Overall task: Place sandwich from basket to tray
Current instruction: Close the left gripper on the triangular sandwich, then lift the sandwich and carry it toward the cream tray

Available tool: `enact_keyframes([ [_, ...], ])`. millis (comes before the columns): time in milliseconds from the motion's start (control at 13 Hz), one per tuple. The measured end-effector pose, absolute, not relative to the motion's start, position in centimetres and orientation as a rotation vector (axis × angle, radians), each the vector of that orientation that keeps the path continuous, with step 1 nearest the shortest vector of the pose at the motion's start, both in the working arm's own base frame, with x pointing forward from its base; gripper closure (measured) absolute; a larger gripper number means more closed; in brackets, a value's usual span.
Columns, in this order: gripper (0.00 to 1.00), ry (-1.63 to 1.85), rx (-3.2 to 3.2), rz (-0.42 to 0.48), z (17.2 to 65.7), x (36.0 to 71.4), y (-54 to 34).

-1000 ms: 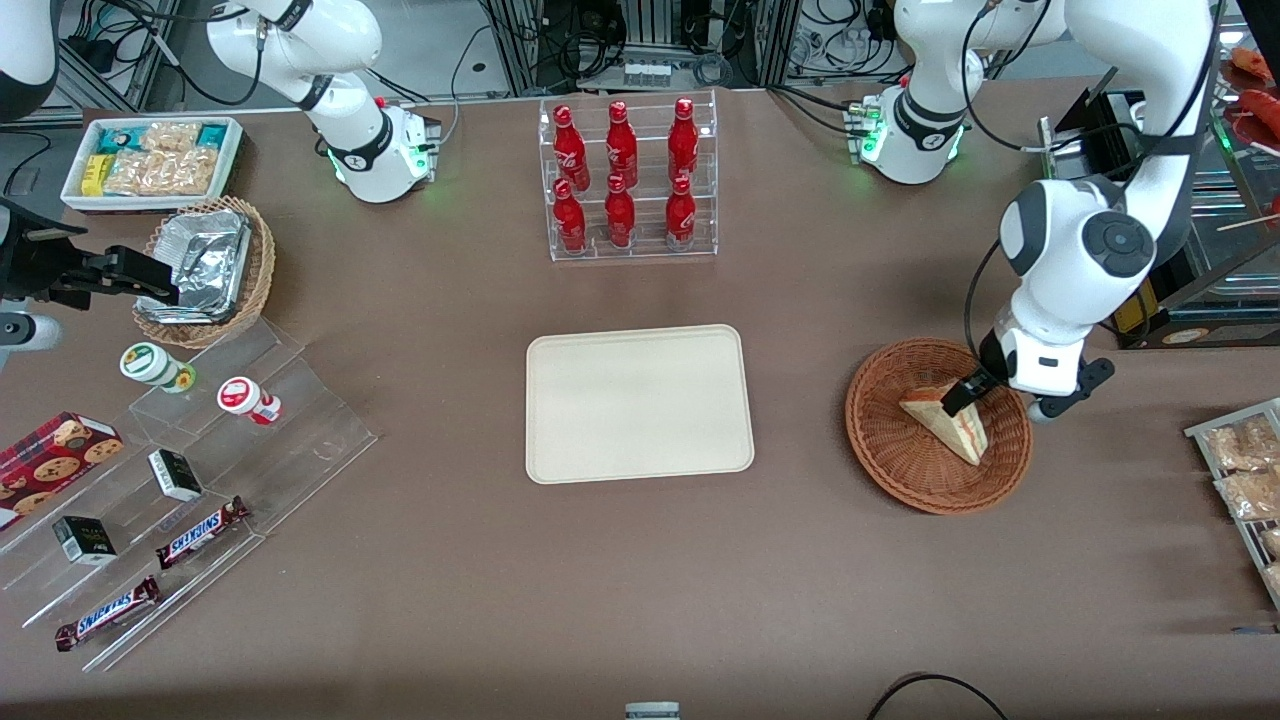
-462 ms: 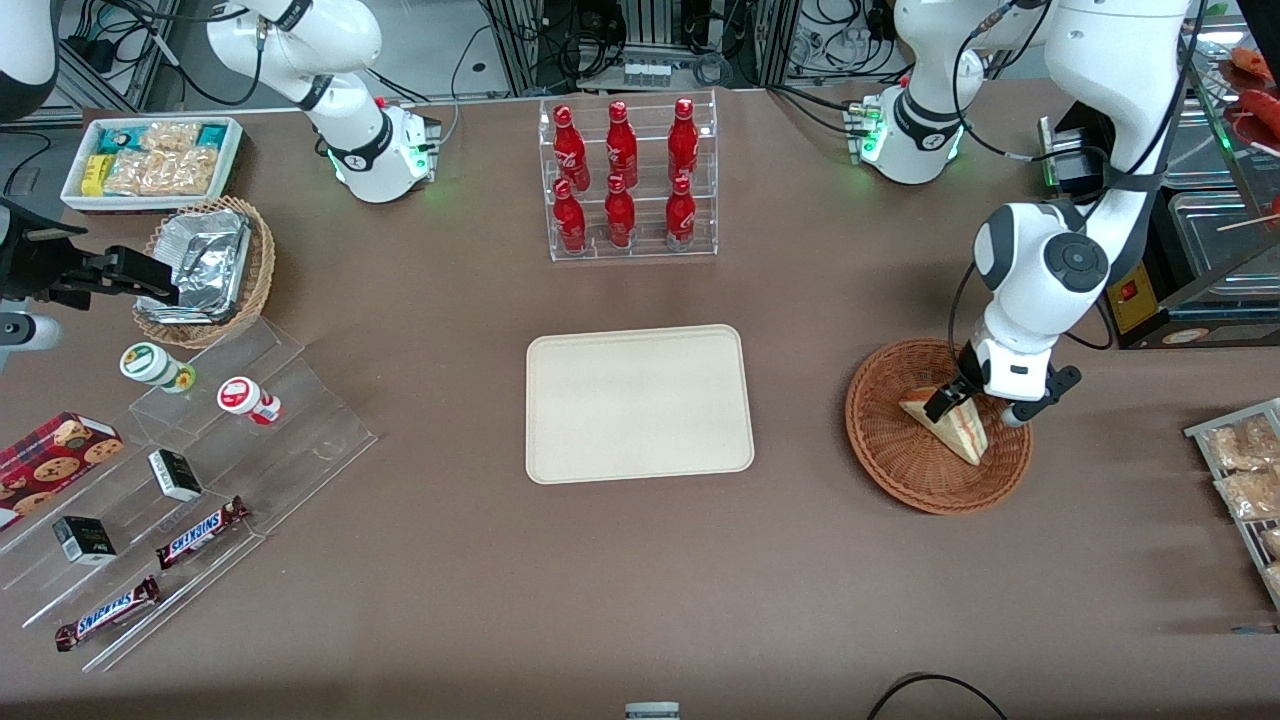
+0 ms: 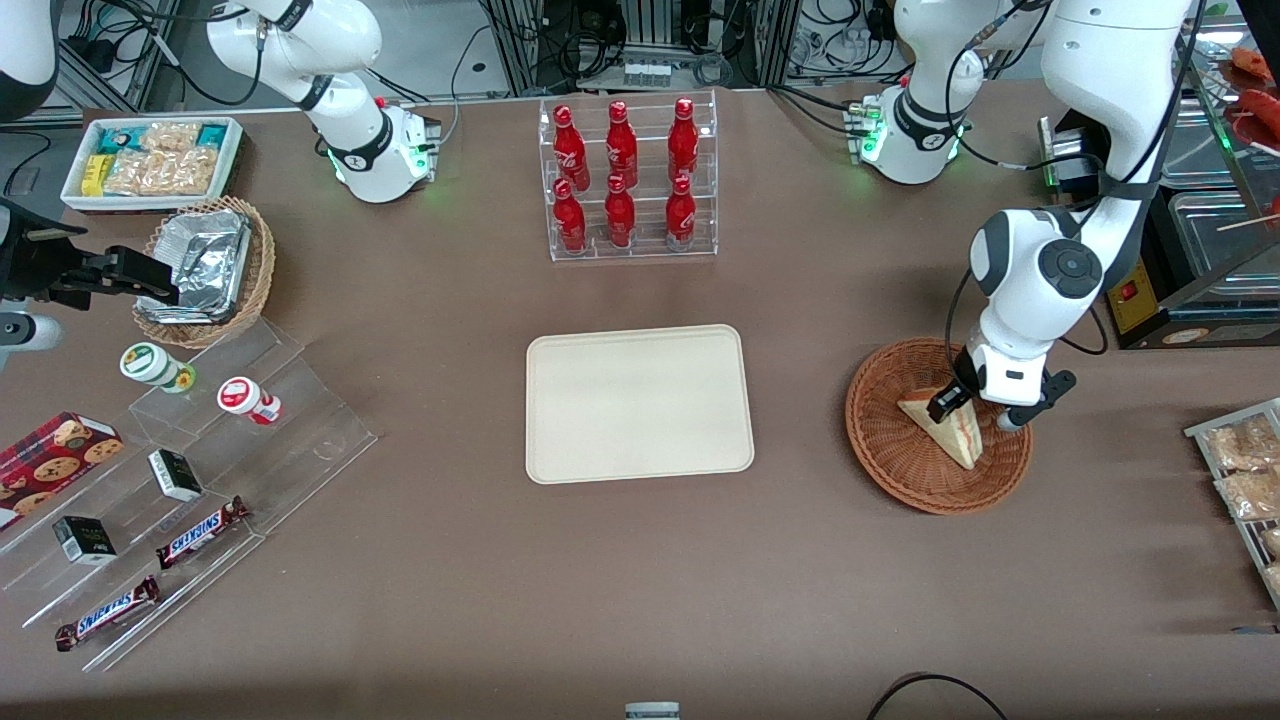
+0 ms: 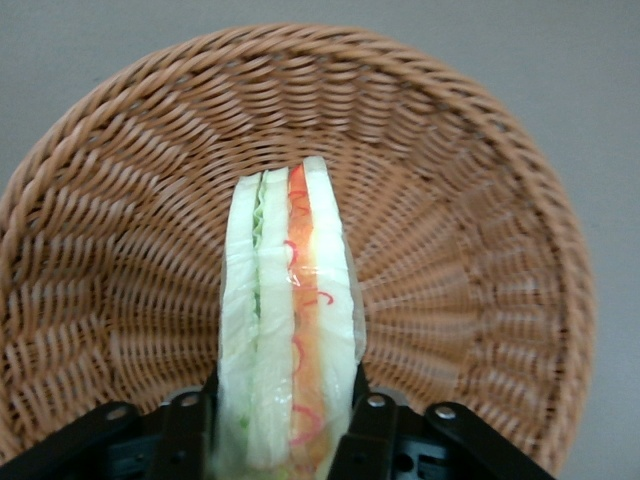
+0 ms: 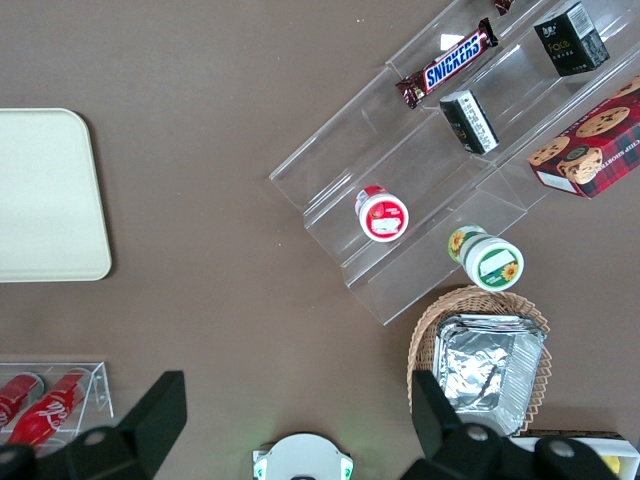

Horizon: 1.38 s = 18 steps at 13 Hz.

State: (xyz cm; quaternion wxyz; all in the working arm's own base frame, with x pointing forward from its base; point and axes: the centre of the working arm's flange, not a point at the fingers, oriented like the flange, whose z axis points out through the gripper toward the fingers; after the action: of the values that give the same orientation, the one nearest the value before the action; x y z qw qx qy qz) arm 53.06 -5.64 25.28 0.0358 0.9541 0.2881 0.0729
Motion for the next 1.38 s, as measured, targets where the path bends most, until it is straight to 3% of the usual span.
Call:
enact_keyframes([
  [231,0.67,0.850,2.975,0.102,28.7,55.0,-7.5],
  [462,0.79,0.781,3.029,-0.044,36.1,57.7,-10.7],
  [769,0.82,0.619,3.053,-0.061,45.4,58.9,-17.0],
  [1000,0.82,0.414,3.051,-0.004,47.7,57.9,-25.1],
  [1385,0.82,0.113,3.054,-0.054,44.1,55.1,-38.9],
])
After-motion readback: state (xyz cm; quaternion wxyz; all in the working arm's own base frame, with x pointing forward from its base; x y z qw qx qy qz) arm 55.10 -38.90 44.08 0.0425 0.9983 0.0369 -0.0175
